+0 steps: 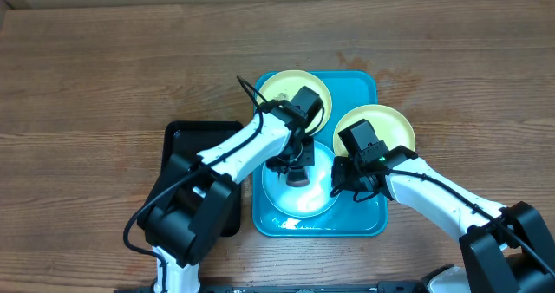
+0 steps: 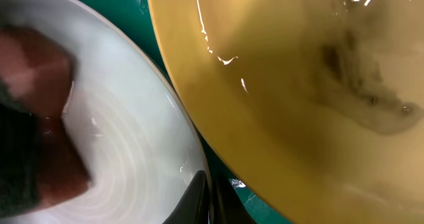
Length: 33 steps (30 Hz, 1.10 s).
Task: Clean dirty plates on tray and stack at the side
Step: 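Scrub the white plate with the sponge in the left gripper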
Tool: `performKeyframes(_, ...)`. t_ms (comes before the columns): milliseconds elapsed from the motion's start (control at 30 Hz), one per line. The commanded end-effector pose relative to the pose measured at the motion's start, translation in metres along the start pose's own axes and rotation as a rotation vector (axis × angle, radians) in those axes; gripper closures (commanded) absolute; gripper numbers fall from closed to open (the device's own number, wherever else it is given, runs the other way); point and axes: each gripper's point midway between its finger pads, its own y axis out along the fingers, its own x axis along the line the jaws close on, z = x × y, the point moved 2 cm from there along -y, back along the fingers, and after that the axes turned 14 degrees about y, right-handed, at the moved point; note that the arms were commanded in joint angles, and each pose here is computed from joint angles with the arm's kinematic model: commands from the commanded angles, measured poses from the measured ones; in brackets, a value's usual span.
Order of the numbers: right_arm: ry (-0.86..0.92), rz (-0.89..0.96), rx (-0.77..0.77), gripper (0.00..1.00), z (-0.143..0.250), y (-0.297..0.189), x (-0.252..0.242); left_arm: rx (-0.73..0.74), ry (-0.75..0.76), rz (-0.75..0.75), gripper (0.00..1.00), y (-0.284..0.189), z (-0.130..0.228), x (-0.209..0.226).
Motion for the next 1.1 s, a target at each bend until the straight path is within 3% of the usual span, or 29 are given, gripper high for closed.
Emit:
performKeyframes(0,0.020,0.061,-0.032,0.96,-0.004,0.003,-0.015,-0.039,-0.044,-0.158,0.96,-0.006,-0.012,0.043)
performKeyframes(133,0.020,0.065,-0.029,0.96,-0.003,0.003,-0.016,0.001,-0.002,-0.362,0.96,-0.015,-0.003,0.082)
performKeyframes(267,0.021,0.065,-0.029,0.96,-0.003,0.003,-0.016,0.071,0.087,-0.407,0.96,-0.018,0.010,0.090)
performKeyframes(400,0.021,0.069,-0.026,0.96,-0.003,0.002,-0.017,0.105,0.131,-0.195,0.96,-0.008,0.014,0.058)
performKeyframes(667,0.022,0.075,-0.016,0.96,0.000,0.002,-0.018,-0.011,0.083,0.257,0.96,-0.008,-0.016,-0.020)
performKeyframes(833,0.022,0.076,-0.016,0.96,0.000,0.002,-0.018,-0.043,0.068,0.306,0.96,-0.008,-0.019,-0.047)
performKeyframes(1067,0.022,0.076,-0.016,0.96,0.000,0.002,-0.018,0.049,0.061,0.271,0.96,-0.005,0.004,-0.045)
